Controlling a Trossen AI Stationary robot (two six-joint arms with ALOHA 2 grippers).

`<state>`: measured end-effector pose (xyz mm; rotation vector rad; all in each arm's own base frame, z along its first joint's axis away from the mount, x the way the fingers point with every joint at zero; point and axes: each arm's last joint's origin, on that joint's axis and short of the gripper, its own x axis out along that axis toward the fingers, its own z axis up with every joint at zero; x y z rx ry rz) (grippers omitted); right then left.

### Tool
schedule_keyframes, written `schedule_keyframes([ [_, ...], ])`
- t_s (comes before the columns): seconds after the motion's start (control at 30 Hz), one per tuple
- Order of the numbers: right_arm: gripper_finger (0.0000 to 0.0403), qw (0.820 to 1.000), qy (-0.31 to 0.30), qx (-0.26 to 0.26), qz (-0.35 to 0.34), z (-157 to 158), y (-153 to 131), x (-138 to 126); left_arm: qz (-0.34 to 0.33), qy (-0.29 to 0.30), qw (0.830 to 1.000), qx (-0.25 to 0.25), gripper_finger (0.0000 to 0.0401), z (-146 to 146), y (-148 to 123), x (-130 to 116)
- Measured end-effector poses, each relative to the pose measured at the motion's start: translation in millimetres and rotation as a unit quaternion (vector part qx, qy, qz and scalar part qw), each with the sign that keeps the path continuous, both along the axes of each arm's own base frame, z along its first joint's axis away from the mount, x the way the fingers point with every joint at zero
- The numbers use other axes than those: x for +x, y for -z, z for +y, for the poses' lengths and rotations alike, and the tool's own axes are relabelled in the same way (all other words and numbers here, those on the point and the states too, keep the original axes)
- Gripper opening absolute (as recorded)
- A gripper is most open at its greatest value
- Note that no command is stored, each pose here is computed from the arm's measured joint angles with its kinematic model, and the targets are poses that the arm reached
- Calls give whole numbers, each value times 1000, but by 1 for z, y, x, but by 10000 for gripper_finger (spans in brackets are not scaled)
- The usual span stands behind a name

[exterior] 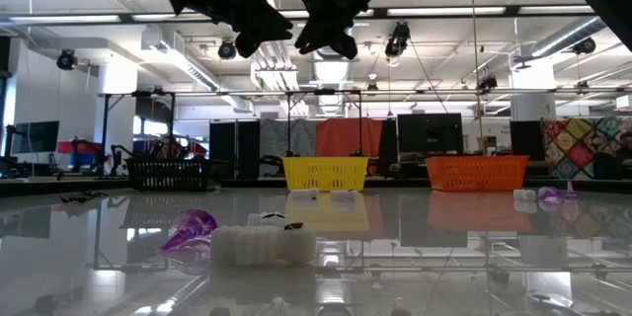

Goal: Sort Halloween decoration
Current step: Put the purple witch hat toy into the orange basket

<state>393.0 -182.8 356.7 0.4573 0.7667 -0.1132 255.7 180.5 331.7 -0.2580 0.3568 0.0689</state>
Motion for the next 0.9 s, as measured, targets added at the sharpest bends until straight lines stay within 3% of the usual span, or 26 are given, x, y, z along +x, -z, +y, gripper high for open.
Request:
schedule_keyframes([
  [0.13,32,1000,2,-2,17,1,2,-2,11,0,1000,-9,102,-1,2,-1],
  [0.43,32,987,22,-37,152,3,15,-21,42,11,999,-7,103,-4,8,-5],
  [0.63,32,967,48,-65,243,3,25,-33,61,20,998,8,103,-6,10,-8],
  [0.77,32,954,55,-45,291,0,38,-41,75,24,997,20,103,-8,9,-14],
  [0.9,32,935,70,-37,345,-5,57,-50,113,-10,992,49,103,-10,7,-23],
])
